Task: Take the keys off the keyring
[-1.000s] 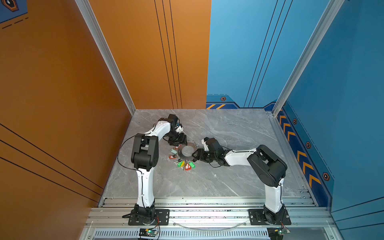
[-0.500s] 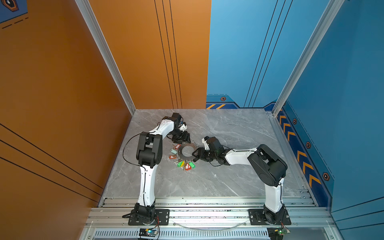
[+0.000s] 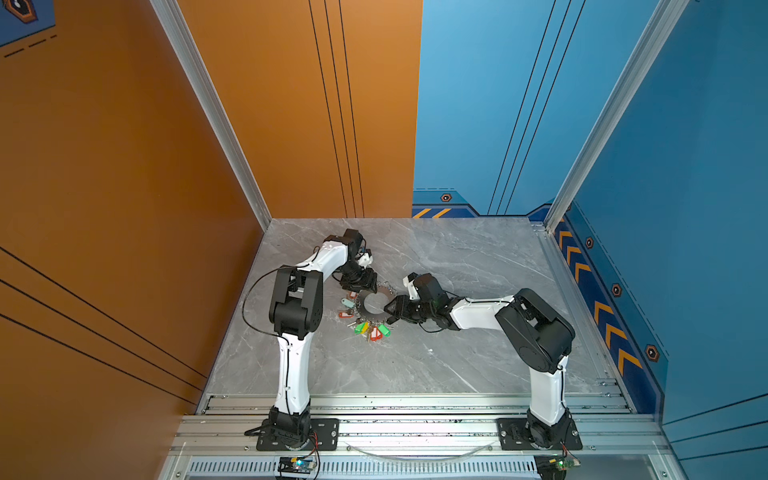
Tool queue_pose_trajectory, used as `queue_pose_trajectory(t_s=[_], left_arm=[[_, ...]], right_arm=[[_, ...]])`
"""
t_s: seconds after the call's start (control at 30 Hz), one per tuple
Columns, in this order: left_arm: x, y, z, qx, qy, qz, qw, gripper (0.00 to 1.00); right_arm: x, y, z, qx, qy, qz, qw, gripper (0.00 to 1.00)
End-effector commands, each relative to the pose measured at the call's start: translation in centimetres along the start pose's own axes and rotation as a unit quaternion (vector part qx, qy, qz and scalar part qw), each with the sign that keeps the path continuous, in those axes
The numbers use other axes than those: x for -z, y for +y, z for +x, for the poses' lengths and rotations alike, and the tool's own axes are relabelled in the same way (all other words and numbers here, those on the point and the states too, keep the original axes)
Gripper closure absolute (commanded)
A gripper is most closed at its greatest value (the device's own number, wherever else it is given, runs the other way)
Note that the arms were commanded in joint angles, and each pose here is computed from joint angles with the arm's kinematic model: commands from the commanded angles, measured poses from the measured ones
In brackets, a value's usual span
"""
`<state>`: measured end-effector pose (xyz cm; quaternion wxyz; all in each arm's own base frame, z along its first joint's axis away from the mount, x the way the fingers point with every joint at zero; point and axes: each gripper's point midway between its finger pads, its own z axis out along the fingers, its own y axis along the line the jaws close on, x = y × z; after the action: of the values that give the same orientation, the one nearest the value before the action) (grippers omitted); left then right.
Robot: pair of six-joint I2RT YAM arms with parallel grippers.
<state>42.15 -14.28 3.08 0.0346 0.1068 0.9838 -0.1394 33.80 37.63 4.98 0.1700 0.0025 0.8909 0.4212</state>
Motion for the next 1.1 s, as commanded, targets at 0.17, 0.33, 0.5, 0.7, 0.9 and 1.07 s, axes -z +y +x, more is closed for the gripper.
queue_pose_trajectory(t_s=[0.17,0.33,0.5,0.7,0.9,1.07], left_arm=[[-2.1,0.2,5.1,0.029,0.088,0.009,0.996,0.32],[-2.3,-1.4,5.6,0.04,0.096,0.048,0.993,0.33],[-2.0,-2.3,5.2,0.055,0.091,0.079,0.991,0.37],[-0.4,-3.4,4.1,0.079,0.068,0.131,0.986,0.39],[1.8,-4.9,3.0,0.087,0.043,0.18,0.979,0.41],[3.0,-5.4,2.8,0.096,0.033,0.211,0.972,0.42]], right_arm=[[-0.7,-1.4,1.0,-0.022,0.015,0.016,1.0,0.47],[-1.5,-1.2,0.7,-0.031,0.013,0.004,0.999,0.47],[-1.9,-1.1,0.8,-0.034,0.015,-0.002,0.999,0.48],[-1.7,-1.6,0.7,-0.032,0.011,0.009,0.999,0.48],[-1.7,-2.1,1.4,-0.028,0.019,0.016,0.999,0.49],[-1.3,-2.0,1.4,-0.03,0.021,0.011,0.999,0.49]])
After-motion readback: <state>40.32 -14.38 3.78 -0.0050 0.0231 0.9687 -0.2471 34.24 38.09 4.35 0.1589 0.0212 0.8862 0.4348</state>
